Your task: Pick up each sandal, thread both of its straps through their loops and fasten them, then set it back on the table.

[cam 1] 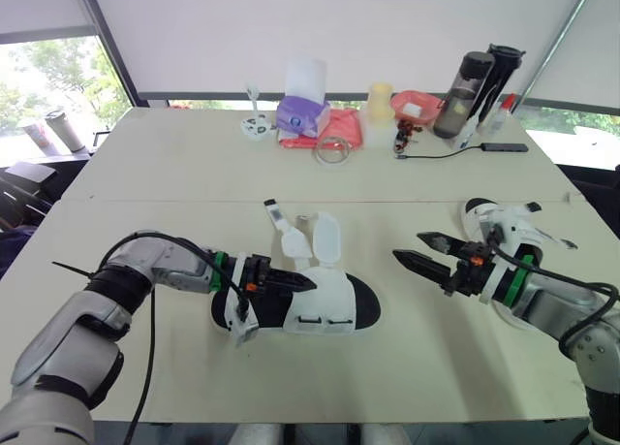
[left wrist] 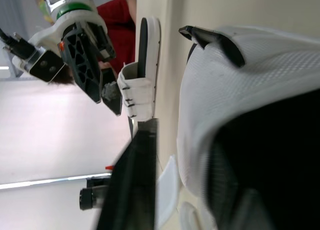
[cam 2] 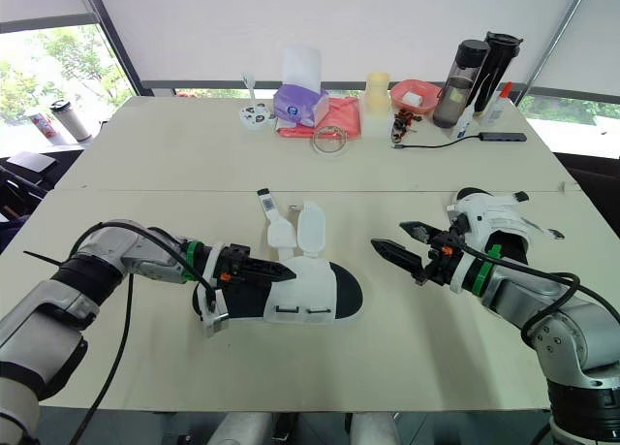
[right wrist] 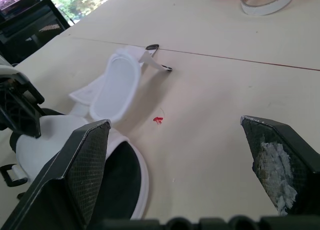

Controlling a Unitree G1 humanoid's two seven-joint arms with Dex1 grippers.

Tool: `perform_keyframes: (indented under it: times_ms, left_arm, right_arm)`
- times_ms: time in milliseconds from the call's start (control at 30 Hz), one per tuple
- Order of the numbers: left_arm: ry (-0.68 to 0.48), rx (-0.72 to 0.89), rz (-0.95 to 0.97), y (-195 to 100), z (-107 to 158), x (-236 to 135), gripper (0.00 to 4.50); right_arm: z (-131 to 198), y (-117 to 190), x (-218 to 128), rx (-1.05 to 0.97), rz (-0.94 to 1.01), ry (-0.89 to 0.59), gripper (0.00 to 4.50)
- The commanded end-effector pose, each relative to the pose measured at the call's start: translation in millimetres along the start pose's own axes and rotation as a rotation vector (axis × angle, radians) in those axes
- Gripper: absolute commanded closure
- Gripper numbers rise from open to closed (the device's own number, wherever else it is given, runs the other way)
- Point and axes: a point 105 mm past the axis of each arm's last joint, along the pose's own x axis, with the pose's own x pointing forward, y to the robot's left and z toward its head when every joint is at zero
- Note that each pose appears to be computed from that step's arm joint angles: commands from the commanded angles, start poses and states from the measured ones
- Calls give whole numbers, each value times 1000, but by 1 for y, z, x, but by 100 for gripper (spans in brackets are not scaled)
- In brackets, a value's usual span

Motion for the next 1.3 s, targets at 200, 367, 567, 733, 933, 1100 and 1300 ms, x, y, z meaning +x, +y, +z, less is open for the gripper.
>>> perform_keyframes:
  times_ms: [200,367,567,733,933,1100,1300]
  left_arm:
    - [50,-25,25,3,-6,-4,5]
    - [82,-49,5,0,-8,-15,5]
    - [161,-90,49,7,-7,-38,5]
    - [253,-177,85,4,1,-56,5]
    - [397,-310,215,14,2,-74,0]
    - [611,-668,330,5,-7,-99,0]
    - [695,-1161,493,10,-19,-116,0]
  right_arm:
    - [6,9,0,-54,33,4,0]
    - [6,14,-3,-80,63,27,0]
    - [6,23,-2,-144,144,95,0]
    - [-13,33,-2,-217,226,215,0]
    - [-15,36,3,-248,286,205,83]
    - [-19,42,10,-361,354,213,342]
    - [-36,45,17,-450,420,260,444]
